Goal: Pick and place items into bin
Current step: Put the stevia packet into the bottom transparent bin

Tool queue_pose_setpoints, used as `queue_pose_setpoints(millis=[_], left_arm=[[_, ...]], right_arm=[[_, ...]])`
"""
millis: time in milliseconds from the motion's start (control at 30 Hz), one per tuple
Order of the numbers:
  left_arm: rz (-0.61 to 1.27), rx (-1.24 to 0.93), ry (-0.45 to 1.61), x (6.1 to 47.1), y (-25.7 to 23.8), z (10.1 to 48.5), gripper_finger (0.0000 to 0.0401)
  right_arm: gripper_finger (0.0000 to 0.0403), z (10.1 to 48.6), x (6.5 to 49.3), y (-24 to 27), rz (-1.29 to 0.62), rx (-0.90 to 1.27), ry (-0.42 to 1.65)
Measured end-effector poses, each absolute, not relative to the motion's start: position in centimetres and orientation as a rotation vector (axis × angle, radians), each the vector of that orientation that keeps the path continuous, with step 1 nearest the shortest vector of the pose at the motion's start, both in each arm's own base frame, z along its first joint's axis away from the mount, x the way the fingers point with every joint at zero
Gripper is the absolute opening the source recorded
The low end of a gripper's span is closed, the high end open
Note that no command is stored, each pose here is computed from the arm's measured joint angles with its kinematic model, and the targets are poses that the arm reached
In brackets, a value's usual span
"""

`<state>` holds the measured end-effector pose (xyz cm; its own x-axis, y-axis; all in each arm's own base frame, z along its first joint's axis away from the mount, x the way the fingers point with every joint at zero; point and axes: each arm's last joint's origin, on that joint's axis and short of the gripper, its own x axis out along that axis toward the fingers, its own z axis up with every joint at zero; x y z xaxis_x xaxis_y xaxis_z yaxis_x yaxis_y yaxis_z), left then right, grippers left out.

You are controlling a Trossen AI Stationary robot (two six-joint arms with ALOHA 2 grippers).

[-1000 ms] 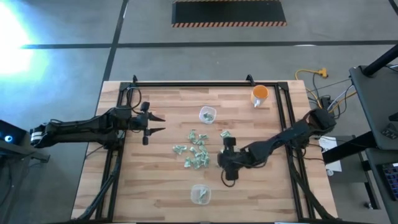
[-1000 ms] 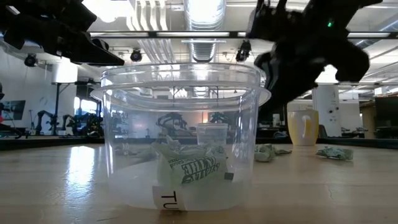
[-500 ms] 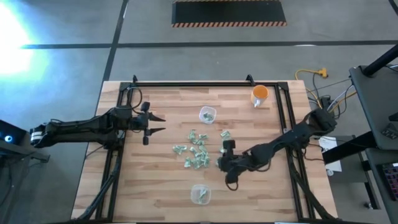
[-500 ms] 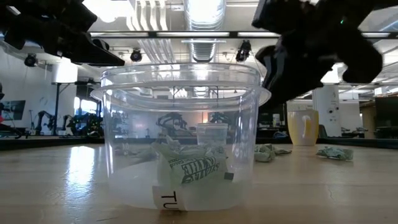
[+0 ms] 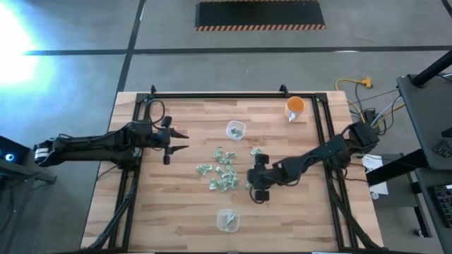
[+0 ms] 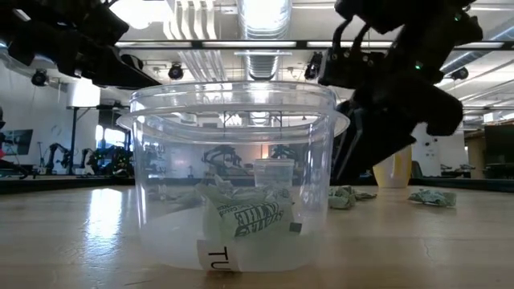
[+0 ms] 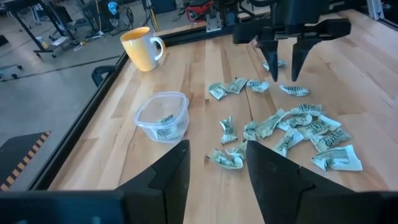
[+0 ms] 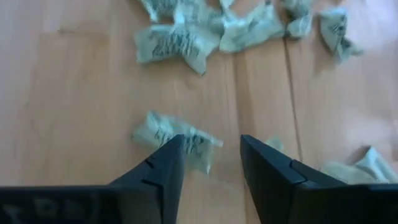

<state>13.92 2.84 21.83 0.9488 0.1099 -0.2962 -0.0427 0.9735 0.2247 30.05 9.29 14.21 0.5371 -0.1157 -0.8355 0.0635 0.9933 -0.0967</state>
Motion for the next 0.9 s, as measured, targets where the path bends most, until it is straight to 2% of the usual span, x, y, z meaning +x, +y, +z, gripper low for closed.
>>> queue_pose_setpoints(millis=[367,900], left_arm=[[0.078,0.217,0.318,14.1,2.9,21.7,0.0142],[0.074,0.213,0.342,14.4,2.9,21.4,0.0142]], right_arm=[[0.0157,13.8,30.0,9.0,-0.108,-0.033,0.972],[0.0133,12.9,30.1,8.6,-0.099,-0.015,0.983]])
